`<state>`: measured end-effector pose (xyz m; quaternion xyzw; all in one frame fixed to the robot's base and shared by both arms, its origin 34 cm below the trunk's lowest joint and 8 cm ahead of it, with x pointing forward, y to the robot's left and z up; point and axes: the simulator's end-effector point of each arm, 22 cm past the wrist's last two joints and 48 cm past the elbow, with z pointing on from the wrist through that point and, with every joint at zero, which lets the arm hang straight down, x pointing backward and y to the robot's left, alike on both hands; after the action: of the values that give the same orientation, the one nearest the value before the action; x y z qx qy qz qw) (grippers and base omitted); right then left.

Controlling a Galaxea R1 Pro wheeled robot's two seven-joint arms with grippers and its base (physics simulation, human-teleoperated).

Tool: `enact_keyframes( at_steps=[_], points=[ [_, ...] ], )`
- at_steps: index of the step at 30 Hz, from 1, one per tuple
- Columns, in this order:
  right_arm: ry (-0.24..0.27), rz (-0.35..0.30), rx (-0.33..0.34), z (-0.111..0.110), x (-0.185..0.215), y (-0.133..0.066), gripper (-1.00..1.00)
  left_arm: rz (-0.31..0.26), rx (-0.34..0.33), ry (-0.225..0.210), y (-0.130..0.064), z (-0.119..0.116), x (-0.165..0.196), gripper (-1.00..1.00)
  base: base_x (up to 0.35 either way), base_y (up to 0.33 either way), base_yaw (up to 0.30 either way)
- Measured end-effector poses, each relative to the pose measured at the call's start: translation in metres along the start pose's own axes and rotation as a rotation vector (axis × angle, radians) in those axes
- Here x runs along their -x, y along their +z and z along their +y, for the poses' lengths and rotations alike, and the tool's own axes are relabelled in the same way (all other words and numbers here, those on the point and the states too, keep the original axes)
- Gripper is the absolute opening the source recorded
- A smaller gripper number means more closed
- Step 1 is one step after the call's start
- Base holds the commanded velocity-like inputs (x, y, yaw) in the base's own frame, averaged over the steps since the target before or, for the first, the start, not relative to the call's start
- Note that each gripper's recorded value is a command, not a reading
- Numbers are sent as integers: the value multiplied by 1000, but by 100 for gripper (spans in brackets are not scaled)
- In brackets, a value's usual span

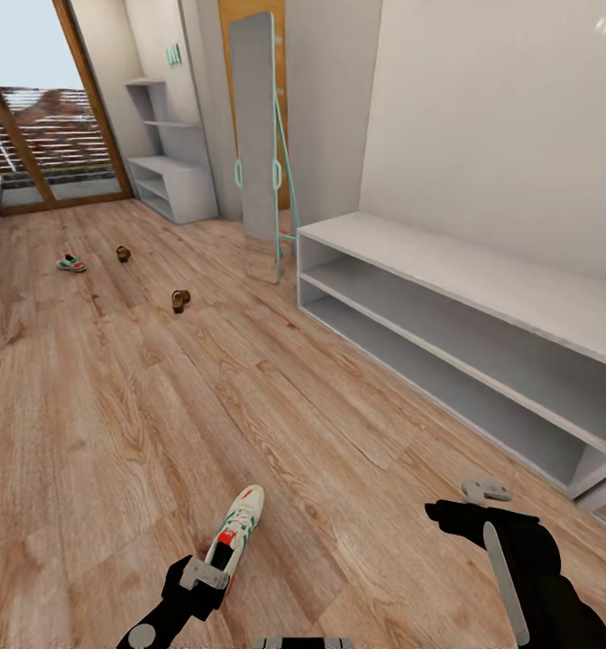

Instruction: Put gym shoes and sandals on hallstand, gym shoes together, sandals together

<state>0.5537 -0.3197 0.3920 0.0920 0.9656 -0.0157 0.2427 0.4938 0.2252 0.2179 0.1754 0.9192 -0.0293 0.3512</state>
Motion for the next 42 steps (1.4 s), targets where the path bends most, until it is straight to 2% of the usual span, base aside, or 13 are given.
enact_keyframes(
  at_steps=[10, 32, 42],
  points=[
    [-1, 20, -3, -2, -21, 22, 100, -23, 15, 9, 19, 10, -4, 100, 0, 0, 0],
    [-11, 143, -25, -7, -69, 64, 100, 77, -14, -9, 37, -1, -56, 100, 0, 0, 0],
    [-15, 187, -33, -9, -87, 77, 100, 101, -23, -12, 45, -4, -69, 100, 0, 0, 0]
  ],
)
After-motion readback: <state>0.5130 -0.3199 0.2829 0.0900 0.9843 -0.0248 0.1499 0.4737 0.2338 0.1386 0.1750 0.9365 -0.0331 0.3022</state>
